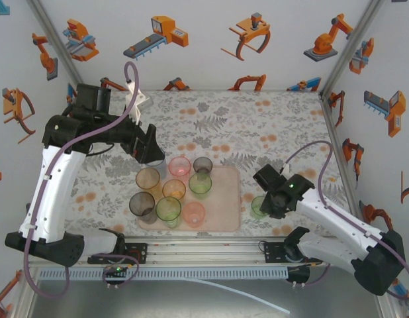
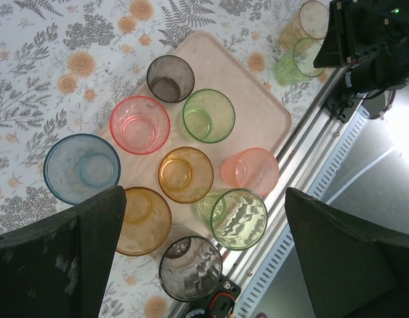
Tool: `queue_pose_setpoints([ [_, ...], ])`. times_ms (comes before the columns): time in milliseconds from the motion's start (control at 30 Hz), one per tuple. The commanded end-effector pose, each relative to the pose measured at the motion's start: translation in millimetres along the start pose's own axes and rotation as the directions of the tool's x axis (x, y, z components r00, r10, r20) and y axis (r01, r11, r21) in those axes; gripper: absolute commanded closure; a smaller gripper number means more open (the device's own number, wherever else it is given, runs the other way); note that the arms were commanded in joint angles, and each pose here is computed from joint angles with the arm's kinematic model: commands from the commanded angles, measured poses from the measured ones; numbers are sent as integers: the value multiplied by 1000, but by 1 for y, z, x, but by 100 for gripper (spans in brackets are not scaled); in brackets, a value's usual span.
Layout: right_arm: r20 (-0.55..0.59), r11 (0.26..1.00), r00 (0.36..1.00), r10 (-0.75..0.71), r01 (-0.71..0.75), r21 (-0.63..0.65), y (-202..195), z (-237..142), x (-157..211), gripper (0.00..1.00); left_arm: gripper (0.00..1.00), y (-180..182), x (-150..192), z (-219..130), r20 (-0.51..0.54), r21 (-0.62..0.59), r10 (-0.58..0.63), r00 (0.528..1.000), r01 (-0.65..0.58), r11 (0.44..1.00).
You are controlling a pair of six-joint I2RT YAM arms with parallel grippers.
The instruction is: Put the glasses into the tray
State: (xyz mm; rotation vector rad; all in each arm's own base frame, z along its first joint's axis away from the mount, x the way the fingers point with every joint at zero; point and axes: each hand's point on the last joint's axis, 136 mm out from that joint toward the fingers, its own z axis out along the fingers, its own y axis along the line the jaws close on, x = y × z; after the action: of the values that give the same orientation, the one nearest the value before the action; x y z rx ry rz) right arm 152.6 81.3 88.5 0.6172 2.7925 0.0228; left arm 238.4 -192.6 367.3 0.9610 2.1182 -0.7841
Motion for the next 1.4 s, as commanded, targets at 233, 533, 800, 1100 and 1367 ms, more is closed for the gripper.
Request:
queue_pose_setpoints([
  [233,-7,1000,1000,-5,5,15,-4,6,2,78,3,-6,-1,-3,14,12,27,1000,-27,1000],
  [533,-11,1000,1000,-15,15,16,-3,7,2,84,3,-6,-1,-3,14,10,28,1000,-28,1000],
  [800,-18,999,999,-27,27,20,-3,6,2,89,3,-6,0,-5,15,4,29,999,-29,1000],
  [1100,-13,999,999,-38,38,13,0,-3,-2,93,3,-7,-2,-5,20,8,31,999,-31,999],
  [1367,-3,999,999,-52,52,0,7,-13,-8,94,3,-6,-3,-5,22,7,29,999,-29,1000],
])
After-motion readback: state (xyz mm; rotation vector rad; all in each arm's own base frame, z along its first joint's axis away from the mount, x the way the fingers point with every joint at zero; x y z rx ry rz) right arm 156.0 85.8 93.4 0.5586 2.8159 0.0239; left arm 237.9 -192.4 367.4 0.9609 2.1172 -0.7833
